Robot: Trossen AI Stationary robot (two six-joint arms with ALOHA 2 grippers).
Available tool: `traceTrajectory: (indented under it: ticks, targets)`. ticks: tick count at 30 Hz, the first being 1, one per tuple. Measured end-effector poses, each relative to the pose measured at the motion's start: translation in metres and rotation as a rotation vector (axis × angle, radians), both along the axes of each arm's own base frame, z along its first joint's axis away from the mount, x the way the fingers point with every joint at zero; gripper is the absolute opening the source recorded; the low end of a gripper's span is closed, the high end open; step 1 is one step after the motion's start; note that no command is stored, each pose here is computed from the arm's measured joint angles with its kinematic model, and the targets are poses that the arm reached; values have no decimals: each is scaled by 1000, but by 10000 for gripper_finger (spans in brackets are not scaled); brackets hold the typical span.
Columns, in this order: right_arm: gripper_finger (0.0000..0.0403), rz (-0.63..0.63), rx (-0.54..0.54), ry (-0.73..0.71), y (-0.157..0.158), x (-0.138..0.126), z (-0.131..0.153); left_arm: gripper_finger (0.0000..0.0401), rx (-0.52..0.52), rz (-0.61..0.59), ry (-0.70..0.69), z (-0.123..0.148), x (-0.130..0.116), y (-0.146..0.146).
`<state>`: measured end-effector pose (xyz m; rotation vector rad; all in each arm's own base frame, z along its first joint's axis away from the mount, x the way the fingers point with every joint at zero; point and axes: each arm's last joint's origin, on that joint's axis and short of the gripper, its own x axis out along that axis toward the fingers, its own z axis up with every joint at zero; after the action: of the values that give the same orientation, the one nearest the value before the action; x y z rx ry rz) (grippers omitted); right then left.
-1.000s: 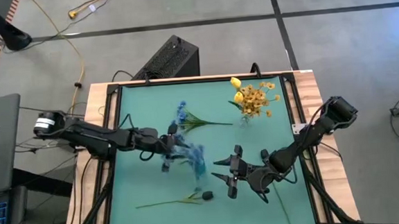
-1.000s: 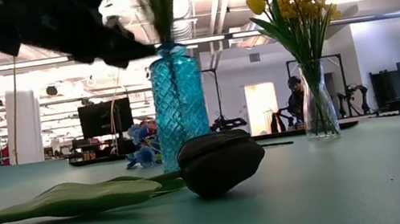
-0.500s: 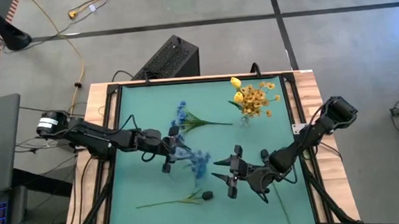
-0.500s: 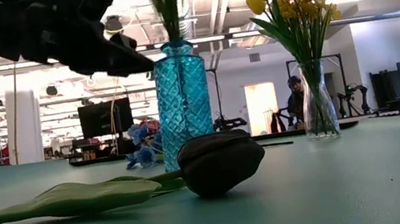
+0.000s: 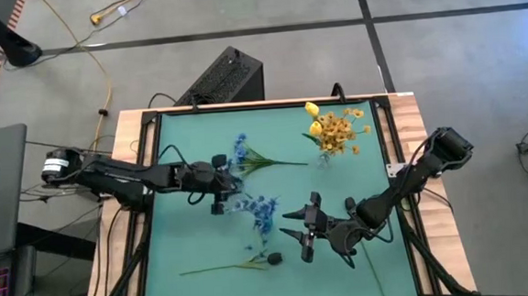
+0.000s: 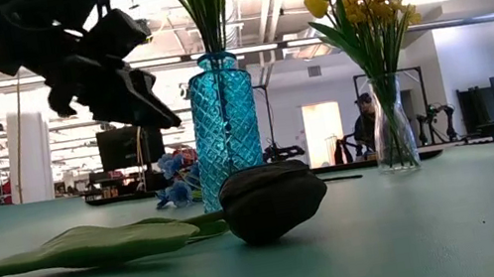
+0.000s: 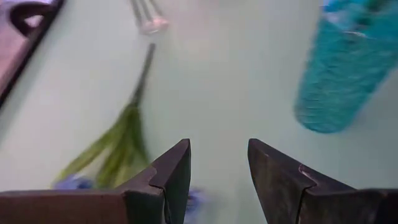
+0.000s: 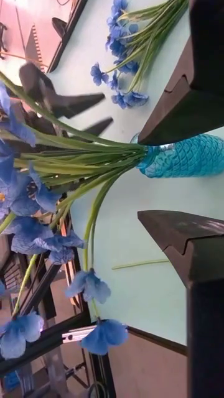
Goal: Sort flowers into vase by color
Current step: Put the blue flower into the blue transparent vase
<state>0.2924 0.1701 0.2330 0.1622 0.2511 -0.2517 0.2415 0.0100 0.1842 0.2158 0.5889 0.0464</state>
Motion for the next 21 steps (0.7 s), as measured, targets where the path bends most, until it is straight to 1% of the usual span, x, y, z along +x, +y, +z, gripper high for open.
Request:
traceTrajectory:
  ticks: [4,7,10,13,15,19,21]
  targets:
    - [205,2,-15,12,0,0,-1,149,28,77,-13,6,4,24]
    - [205,-3,-19,11,-2,1,-1,149,17,126,-9,13,11,44]
    - [205,-4,-20,12,-2,1,-1,150,-1,102,-12,25,20,59]
    - [205,0,-21,13,-1,1,-2,159,18,93,-5,36,32,72]
    - [205,8,-25,16,1,0,-2,172,23,72,39,39,42,82]
    - [205,13,-36,34,1,-2,-3,211,-40,18,124,35,68,102]
    - [205,15,-39,38,2,-3,-5,231,-27,3,149,31,83,111]
